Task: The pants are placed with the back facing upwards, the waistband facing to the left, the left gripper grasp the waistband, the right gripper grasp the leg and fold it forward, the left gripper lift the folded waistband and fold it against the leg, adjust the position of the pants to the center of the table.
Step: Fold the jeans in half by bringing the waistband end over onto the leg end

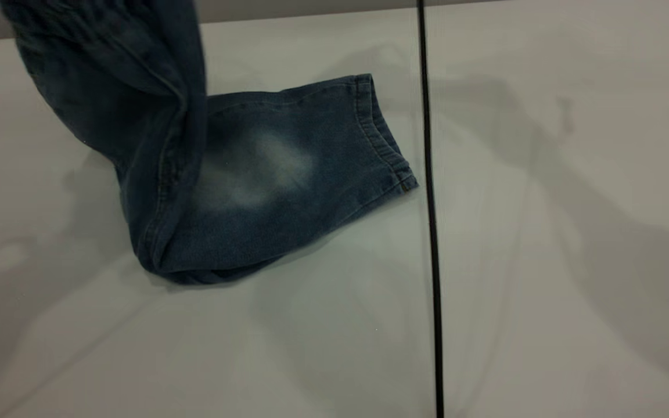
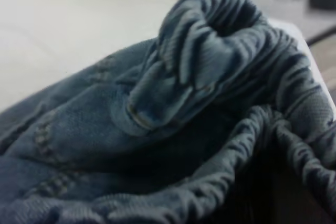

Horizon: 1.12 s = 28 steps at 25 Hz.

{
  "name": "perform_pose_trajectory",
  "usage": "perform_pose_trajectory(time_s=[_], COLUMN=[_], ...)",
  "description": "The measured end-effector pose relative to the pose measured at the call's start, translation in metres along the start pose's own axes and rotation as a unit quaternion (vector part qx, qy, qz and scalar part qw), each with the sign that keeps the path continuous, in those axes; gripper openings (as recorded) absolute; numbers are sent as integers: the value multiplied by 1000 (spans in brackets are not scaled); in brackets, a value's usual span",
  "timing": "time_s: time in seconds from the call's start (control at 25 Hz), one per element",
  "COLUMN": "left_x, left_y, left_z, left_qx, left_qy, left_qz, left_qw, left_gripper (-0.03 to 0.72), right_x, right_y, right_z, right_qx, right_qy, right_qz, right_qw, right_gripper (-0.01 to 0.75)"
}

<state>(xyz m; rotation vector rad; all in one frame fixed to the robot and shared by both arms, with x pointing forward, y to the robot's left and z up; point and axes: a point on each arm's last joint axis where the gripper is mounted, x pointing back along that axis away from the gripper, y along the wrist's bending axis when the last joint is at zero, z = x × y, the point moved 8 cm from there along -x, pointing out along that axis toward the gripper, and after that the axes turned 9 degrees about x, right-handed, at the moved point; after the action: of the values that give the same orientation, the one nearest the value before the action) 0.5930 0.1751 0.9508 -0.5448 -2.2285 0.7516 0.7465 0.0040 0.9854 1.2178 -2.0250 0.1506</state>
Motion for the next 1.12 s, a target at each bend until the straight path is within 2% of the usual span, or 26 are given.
perform_pose_trajectory(time_s=[0.24,0.48,0.72,0.88,1.12], left_x=[-49,-88,-116,-128,-130], left_y=[-3,2,-3,-1,7], left_z=[23,17,30,55,55], left_qx=[-42,-46,-44,-47,-47], left_qy=[58,69,97,128,125], left_qz=[6,7,37,36,17], left_qw=[997,997,994,990,991], left_gripper=[118,118,118,118,118], right_x=[22,29,34,37,39], right_y=[-11,-24,-34,-37,-40], right_z=[-11,-9,-7,-6,-6], right_qx=[9,1,-4,-6,-9], right_qy=[-20,-22,-23,-24,-26], right_qz=[24,35,45,46,48], right_qw=[999,999,999,999,998], right_gripper=[569,569,569,569,569])
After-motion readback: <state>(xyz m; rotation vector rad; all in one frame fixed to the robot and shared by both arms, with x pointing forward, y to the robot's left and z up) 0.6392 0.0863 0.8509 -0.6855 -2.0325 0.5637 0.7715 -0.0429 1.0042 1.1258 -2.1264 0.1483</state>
